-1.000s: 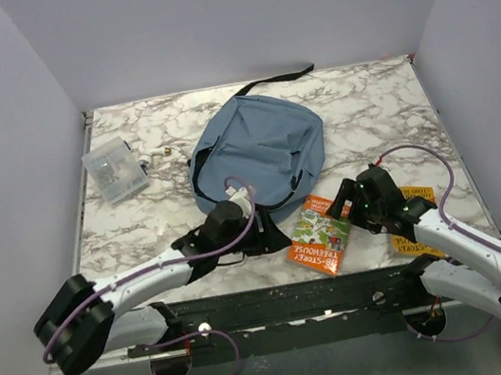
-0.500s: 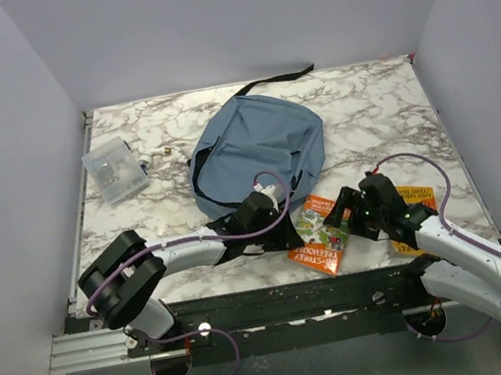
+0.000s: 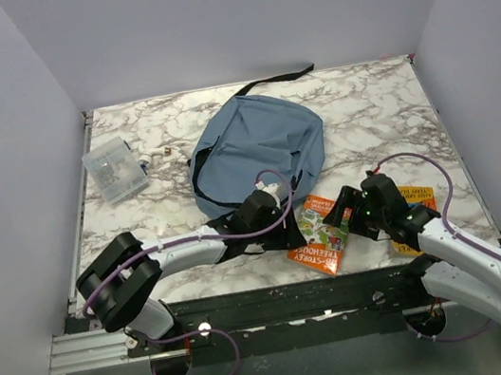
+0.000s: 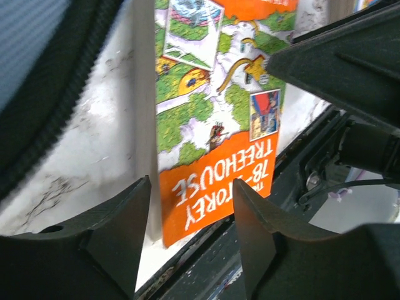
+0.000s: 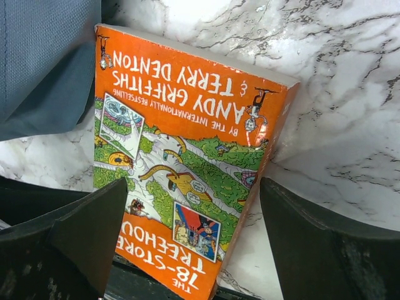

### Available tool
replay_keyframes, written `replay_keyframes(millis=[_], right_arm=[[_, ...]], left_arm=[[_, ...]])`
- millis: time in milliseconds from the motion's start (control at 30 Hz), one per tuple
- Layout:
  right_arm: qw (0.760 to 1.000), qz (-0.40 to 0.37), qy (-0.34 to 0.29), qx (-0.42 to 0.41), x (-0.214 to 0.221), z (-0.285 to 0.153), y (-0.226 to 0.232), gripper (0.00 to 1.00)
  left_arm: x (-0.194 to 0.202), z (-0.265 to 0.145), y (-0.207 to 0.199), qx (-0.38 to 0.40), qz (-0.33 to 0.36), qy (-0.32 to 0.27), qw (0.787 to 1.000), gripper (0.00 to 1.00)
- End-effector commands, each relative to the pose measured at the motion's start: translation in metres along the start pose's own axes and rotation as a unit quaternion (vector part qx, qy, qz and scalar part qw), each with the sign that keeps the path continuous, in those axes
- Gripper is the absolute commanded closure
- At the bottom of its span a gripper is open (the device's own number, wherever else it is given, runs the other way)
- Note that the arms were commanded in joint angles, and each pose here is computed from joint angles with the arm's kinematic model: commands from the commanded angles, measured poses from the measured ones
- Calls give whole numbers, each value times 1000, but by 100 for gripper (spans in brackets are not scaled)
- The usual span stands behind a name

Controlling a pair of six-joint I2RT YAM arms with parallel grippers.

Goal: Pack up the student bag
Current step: Pick up the book from the center of the board.

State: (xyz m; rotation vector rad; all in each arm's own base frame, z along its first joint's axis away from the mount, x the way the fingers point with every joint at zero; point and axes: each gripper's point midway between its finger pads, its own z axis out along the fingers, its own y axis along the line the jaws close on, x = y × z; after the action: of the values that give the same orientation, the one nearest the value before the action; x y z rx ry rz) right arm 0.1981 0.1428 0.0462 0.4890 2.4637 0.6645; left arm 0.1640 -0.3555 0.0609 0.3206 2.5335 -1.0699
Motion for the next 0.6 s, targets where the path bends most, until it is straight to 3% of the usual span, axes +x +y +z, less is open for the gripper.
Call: replay_keyframes(millis=[0,267,467,567], right_arm=[[1000,-1,-7,0,-3,-2,0,10],[1000,-4,3,-8,1,4,1,11],[1000,-5,8,-11,3,4,2,10],[1000,-2,7,-14,4,3,2,11]], left_arm=[[4,-14,29,-69,26,-10,997,40],[16,7,11,-18,14,41,999,39],[14,12,-2,9,15,54,998,50],[14,12,-5,16,16,55,998,61]])
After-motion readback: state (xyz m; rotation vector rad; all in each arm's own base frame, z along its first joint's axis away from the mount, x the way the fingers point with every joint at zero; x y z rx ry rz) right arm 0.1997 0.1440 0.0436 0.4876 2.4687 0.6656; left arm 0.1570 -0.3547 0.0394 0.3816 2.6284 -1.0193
